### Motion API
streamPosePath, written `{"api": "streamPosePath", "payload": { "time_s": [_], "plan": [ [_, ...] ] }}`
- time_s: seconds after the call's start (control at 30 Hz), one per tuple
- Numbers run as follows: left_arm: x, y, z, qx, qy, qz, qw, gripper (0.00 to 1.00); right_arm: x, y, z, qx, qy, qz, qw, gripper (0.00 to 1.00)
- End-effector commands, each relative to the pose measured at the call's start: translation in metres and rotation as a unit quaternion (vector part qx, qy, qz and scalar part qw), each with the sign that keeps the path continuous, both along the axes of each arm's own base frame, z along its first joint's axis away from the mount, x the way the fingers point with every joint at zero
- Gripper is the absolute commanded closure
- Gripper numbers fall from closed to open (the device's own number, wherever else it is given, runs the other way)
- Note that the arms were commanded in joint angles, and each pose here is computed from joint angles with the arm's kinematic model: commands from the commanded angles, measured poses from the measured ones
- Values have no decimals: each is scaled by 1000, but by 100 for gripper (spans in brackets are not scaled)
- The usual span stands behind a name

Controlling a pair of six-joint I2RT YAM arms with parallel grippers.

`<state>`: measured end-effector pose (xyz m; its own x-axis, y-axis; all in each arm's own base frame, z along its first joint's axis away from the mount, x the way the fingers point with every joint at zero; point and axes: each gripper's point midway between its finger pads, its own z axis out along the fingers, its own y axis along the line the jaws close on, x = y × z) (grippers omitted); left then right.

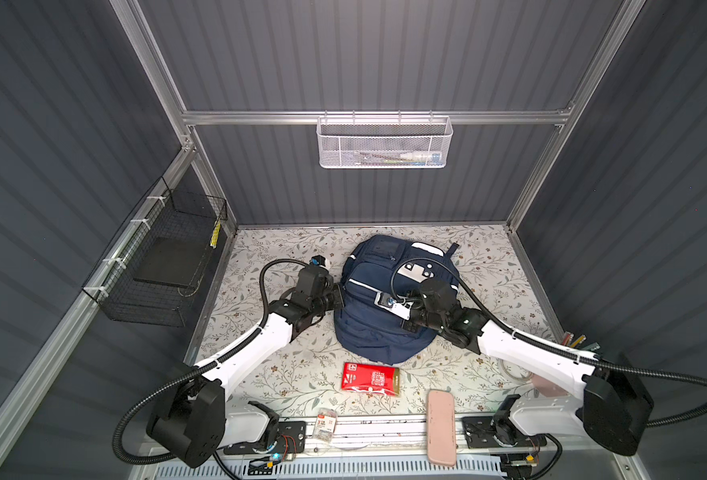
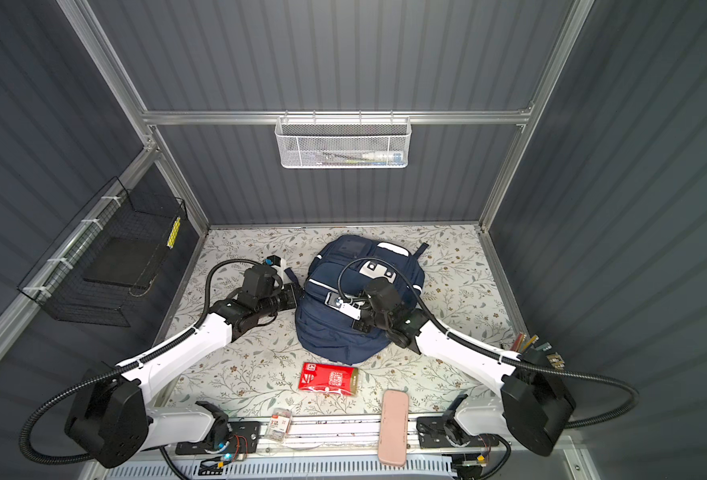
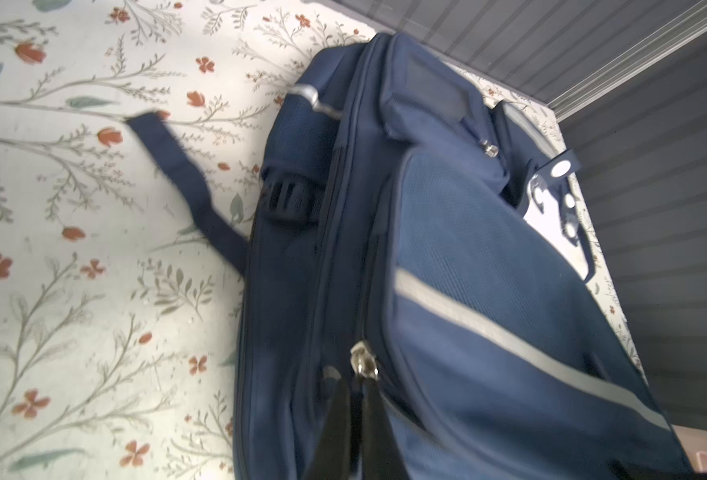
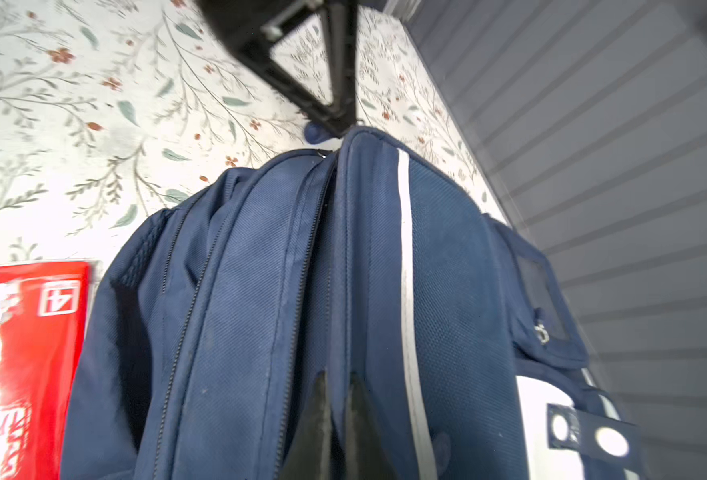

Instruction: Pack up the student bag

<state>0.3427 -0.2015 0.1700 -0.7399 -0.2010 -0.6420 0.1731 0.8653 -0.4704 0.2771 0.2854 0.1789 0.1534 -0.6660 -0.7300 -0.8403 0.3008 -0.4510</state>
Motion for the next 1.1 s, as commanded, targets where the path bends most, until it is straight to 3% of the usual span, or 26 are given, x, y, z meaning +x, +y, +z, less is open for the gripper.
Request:
{"api": "streamPosePath", "payload": {
  "time_s": [0.0,0.1,0.2,0.37,0.53,0.73,0.83,0.9,1.0,1.07],
  "plan": [
    [48,55,14,39,-41,75,996,100,-24,-21,-23,-32,33,37,998,100],
    [56,36,15,18,-53,23,998,100,-3,-40,-16,-9,-1,-1,1000,100],
    [44,14,16,-13,-47,-18,999,100,31,-69,-13,-17,-22,-72,997,98],
    [-6,-35,15,-9,-43,-75,996,100,52,-90,-8,-24,-36,-128,991,63],
    [-31,-64,9,-43,-28,-97,994,100,35,-55,15,39,-46,-125,990,50],
    [-30,-71,17,-47,-35,-101,993,100,45,7,8,-22,-107,-161,981,47],
    [-33,-68,16,-45,-34,-97,994,100,58,32,3,-23,-115,-161,980,52],
    [-34,-64,16,-39,-34,-93,994,100,60,42,3,-8,-118,-150,982,65],
    [-30,-50,14,-11,-38,-64,997,100,56,42,1,-7,-119,-133,984,96],
    [-15,-26,16,22,-15,-20,999,100,42,41,-7,-12,-109,-76,991,100]
  ]
}}
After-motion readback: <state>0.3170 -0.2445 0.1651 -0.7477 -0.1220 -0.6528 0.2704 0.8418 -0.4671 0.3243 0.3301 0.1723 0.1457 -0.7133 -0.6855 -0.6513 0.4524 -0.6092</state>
